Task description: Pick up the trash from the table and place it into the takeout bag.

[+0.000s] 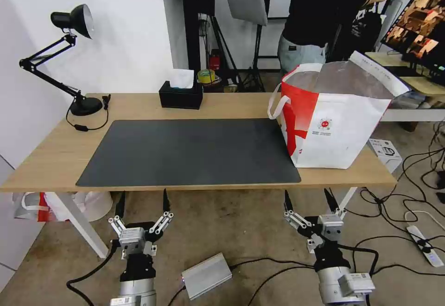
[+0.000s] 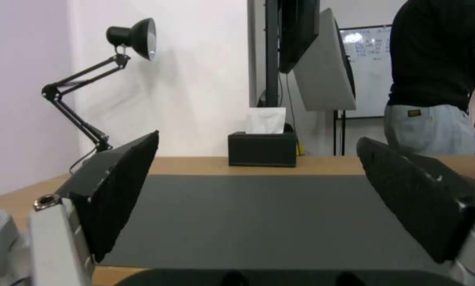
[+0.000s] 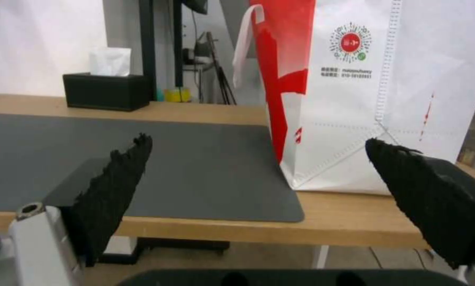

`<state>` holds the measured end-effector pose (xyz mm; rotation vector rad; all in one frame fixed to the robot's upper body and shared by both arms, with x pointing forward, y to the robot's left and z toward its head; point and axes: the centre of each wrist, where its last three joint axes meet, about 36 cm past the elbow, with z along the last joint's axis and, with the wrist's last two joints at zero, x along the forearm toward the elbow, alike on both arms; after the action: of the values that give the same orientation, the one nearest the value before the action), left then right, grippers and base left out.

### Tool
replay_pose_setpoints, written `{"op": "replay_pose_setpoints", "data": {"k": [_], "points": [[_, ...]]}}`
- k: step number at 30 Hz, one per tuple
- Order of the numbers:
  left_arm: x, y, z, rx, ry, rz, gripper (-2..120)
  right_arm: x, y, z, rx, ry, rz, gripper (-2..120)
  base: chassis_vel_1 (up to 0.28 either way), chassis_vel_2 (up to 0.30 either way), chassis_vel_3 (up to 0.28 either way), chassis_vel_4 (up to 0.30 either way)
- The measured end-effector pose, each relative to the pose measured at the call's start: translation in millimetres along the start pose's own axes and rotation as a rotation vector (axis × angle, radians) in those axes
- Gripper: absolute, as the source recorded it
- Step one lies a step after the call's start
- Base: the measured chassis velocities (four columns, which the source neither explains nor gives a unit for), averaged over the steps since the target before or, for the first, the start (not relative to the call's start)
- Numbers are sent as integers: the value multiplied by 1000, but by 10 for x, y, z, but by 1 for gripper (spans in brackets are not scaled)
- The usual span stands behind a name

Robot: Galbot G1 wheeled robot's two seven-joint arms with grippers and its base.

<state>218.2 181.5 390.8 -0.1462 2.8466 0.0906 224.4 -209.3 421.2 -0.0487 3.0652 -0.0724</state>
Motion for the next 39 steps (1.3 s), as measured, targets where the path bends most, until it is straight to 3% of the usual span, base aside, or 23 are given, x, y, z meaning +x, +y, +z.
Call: {"op": "replay_pose_setpoints", "data": {"k": [39], "points": [[0, 0, 0, 0, 0, 0, 100, 0, 0, 0, 0, 0, 0, 100, 0, 0, 0, 0]]}}
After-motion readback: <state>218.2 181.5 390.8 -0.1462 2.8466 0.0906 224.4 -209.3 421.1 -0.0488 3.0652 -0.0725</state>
